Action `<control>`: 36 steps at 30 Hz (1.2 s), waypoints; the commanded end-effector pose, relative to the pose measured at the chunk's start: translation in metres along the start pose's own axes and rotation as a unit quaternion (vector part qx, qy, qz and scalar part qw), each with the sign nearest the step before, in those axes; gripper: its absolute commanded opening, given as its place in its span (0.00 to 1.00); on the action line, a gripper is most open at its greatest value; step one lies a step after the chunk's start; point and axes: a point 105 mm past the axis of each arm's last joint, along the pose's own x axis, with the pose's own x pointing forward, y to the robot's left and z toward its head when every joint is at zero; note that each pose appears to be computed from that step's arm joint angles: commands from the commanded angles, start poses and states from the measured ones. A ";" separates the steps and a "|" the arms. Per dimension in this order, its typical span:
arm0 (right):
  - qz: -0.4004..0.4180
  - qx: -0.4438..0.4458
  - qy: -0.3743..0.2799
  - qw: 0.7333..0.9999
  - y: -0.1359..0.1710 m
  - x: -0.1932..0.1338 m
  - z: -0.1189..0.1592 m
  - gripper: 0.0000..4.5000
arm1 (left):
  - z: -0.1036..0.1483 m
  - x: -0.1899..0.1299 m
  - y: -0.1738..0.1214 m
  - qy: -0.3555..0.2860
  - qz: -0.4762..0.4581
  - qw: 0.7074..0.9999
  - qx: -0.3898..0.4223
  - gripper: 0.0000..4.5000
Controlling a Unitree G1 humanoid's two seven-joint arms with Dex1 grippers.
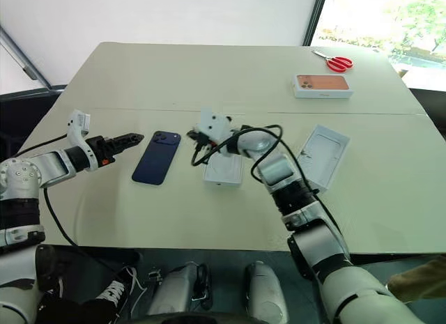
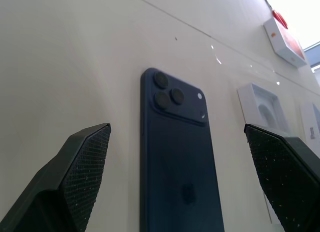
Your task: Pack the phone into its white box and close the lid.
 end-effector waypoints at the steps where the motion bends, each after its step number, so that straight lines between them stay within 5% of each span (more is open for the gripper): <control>1: 0.020 -0.032 0.019 0.999 0.017 0.025 0.005 0.00 | 0.001 0.004 0.003 0.027 0.003 0.999 0.021 1.00; 8: 0.035 -0.038 0.139 0.989 0.025 0.049 -0.033 0.00 | -0.027 0.025 0.008 0.103 -0.006 0.994 0.033 1.00; 21: 0.023 -0.060 0.143 0.988 0.019 0.052 -0.033 0.00 | -0.060 0.039 0.001 0.178 -0.028 0.984 0.009 1.00; 31: 0.020 -0.063 0.141 0.988 0.015 0.051 -0.034 0.00 | -0.062 0.050 -0.023 0.181 -0.076 0.978 -0.074 1.00; 36: 0.019 -0.065 0.142 0.988 0.015 0.050 -0.035 0.00 | -0.068 0.049 -0.016 0.181 -0.062 0.980 -0.054 1.00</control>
